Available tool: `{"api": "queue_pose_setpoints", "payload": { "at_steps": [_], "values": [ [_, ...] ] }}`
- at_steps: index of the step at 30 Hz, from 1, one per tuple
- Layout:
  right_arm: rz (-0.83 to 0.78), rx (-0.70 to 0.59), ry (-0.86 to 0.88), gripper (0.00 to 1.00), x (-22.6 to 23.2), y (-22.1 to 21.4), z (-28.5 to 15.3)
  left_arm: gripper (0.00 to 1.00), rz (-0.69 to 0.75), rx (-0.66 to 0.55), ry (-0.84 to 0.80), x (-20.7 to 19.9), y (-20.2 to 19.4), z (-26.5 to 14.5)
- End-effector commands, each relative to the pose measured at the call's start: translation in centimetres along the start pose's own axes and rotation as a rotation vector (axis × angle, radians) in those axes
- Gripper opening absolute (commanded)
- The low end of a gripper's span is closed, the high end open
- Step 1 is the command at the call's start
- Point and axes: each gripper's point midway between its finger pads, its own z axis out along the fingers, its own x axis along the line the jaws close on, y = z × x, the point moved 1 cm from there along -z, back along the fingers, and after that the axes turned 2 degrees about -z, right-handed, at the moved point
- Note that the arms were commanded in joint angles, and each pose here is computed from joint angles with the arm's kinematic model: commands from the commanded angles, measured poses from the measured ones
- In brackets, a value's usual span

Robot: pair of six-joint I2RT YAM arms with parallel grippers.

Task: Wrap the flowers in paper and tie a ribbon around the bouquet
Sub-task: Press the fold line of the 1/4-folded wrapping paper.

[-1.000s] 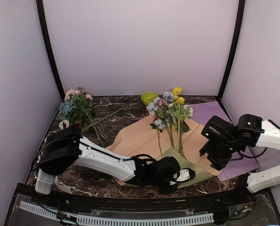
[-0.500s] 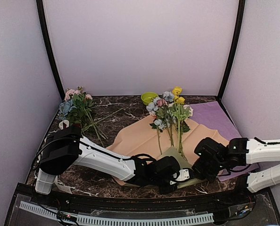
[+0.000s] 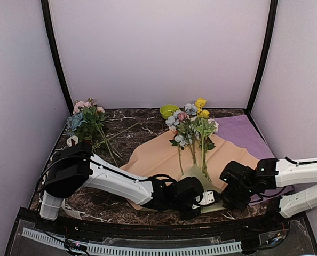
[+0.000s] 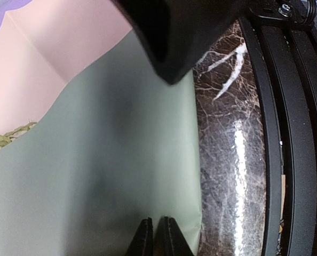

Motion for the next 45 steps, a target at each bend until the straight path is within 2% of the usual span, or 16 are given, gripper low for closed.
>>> {"api": "queue_pose_setpoints", "payload": {
  "at_steps": [1,5,8,17,23,29,34,45],
  "values": [
    [-0.007,0.059,-0.145,0.00,-4.6,-0.7,1.3,0.09,-0.016,0.108,-0.013,0.1,-3.5,0.2],
    [-0.035,-0.004,-0.212,0.00,-6.5,0.6,2.0,0.08,-0.016,0.100,-0.010,0.2,-3.2,0.1],
    [-0.054,-0.001,-0.223,0.00,-6.7,0.7,2.4,0.08,-0.014,0.072,-0.006,0.4,-2.2,-0.4],
    [-0.130,-0.045,-0.193,0.00,-3.7,1.1,1.0,0.12,0.043,-0.084,0.007,1.2,3.8,-1.6],
    [-0.153,-0.032,-0.173,0.00,-2.1,0.8,0.9,0.13,0.090,-0.120,-0.043,0.4,5.1,-0.4],
    [-0.166,-0.064,-0.142,0.00,-0.4,1.1,-0.2,0.13,0.129,-0.055,-0.124,-1.3,2.0,2.0],
    [-0.135,-0.098,-0.140,0.00,-0.4,1.9,-0.8,0.13,0.144,-0.028,-0.206,-2.9,0.1,2.3],
    [-0.047,-0.094,-0.306,0.01,-5.5,3.1,0.5,0.12,0.100,-0.012,-0.194,-2.8,-1.1,1.8]
  ]
}}
